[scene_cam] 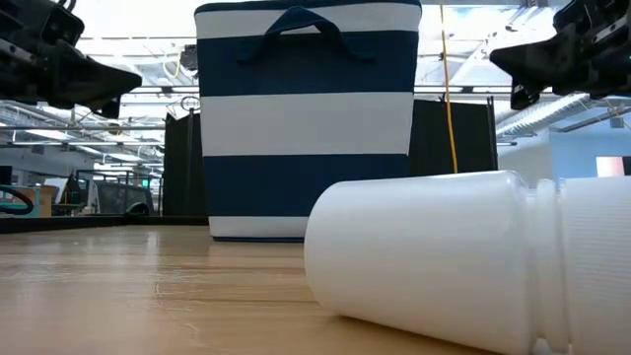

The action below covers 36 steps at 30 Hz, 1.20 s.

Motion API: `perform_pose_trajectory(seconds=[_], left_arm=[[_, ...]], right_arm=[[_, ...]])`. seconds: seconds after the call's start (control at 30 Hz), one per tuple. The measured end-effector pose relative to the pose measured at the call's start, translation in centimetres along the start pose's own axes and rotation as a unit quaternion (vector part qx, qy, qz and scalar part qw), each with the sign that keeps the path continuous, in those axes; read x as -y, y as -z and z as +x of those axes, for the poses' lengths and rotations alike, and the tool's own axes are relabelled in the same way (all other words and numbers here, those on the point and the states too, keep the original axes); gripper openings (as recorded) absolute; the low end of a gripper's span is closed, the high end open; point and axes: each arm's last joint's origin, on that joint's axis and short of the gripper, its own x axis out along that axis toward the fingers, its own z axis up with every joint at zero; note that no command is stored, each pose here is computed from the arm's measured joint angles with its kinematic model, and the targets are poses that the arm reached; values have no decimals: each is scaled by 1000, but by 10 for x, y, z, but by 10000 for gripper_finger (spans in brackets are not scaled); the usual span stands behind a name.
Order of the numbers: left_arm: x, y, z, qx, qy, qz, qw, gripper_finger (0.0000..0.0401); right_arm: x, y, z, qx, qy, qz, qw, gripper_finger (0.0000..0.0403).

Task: Pick & place medical supplies in basket/bin
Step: Put the white medicine bottle into the blue bin

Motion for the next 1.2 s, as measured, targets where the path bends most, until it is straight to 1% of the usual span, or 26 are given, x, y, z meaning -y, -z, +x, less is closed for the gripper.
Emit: perform_pose_trajectory(seconds=[0.23,0.57,0.77,0.9,0.97,1.07,1.13,1.2], left_arm=[[0,0,0,-3,2,4,1000,18],[0,1,0,-4,2,-7,1000,3],[0,1,0,-4,-1,-19,1000,26],[0,1,0,-4,-2,-21,1000,31],[0,1,0,-4,-1,-21,1000,30],[0,1,0,-4,-2,-21,1000,32],[0,1,0,-4,-2,-21,1000,32],[0,1,0,-4,-2,-21,1000,32]], right_arm=[[0,4,1,-19,0,1,1000,0],[0,2,2,-10,0,-3,1000,0],[0,0,2,2,0,-8,1000,0],[0,-1,2,3,0,-12,1000,0],[0,-3,2,14,4,-23,1000,0],[1,-10,2,54,22,-24,998,0],[-1,-17,1,87,12,-25,996,0],[-5,-23,2,119,-12,-31,992,0]])
